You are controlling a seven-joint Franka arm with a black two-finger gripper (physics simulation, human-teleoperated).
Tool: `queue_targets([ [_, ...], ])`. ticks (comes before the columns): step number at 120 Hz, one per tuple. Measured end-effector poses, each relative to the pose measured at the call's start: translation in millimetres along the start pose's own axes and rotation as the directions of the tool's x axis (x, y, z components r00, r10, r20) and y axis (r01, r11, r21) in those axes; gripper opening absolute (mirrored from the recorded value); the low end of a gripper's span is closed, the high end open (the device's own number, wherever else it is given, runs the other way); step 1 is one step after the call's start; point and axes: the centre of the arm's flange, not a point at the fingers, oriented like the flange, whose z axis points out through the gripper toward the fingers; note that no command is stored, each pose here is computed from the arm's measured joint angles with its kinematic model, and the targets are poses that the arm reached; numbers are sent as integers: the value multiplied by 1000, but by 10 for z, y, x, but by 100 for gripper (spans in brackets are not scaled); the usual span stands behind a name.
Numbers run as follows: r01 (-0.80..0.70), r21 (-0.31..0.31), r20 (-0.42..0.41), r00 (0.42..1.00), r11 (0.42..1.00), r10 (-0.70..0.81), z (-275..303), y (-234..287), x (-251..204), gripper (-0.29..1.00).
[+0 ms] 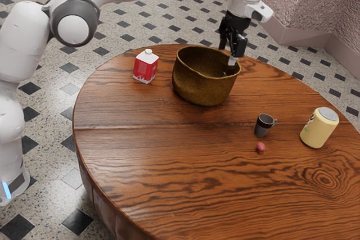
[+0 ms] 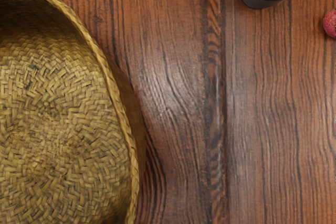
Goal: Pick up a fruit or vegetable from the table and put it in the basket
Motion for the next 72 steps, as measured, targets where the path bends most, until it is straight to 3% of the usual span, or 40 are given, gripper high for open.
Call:
queue_targets([
  [23, 5, -15, -7, 1000, 1000, -5, -7, -20, 4, 70],
  [37, 54, -92, 4, 999, 994, -54, -11, -417, -63, 70],
  [45, -125, -126, -58, 991, 984, 119, -91, 60, 6, 70],
  [55, -389, -92, -84, 920, 917, 382, 120, 916, 170, 70],
  [72, -625, 17, -121, 774, 781, 622, 217, 1525, 261, 70],
])
